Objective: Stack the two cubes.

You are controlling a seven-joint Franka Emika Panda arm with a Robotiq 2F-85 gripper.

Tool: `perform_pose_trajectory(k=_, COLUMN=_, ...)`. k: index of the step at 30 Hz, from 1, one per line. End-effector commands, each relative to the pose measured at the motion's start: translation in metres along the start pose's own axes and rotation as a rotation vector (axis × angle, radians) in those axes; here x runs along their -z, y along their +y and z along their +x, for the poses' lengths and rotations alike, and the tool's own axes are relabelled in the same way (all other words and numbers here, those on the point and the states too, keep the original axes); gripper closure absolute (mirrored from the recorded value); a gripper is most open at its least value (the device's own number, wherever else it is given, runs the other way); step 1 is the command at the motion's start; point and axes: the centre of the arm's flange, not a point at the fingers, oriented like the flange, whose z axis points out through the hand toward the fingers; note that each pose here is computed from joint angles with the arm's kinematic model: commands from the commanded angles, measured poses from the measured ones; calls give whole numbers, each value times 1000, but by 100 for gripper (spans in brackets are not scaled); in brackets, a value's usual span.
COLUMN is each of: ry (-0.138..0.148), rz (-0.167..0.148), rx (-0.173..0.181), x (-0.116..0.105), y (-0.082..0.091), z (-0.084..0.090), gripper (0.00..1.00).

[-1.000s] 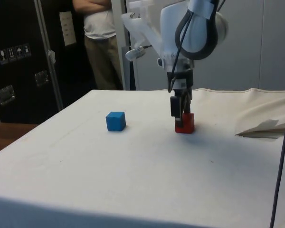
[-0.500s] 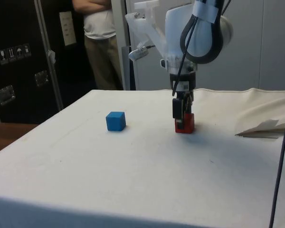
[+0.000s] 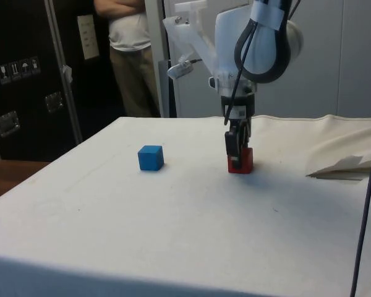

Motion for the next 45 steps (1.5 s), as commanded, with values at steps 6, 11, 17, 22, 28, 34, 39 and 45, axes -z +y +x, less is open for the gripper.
perform_pose_trajectory(k=6, ry=-1, rz=0, rx=0, x=0, y=0, z=0, gripper=100)
perform_pose_trajectory(k=11, ry=-1, rz=0, rx=0, x=0, y=0, z=0, gripper=100)
perform_pose_trajectory(k=17, ry=11, rz=3, rx=1, x=9, y=0, z=11, gripper=100)
perform_pose_trajectory(k=22, ry=-9, rz=9, rx=2, x=27, y=0, z=28, gripper=100)
perform_pose_trajectory(k=28, ry=-20, rz=11, rx=5, x=37, y=0, z=40, gripper=100)
perform_pose_trajectory(k=34, ry=-41, rz=12, rx=10, x=50, y=-1, z=57, gripper=100)
perform_pose_trajectory(k=39, ry=-54, rz=10, rx=15, x=58, y=-1, z=68, gripper=100)
perform_pose_trajectory(k=45, ry=-70, rz=5, rx=20, x=68, y=0, z=80, gripper=100)
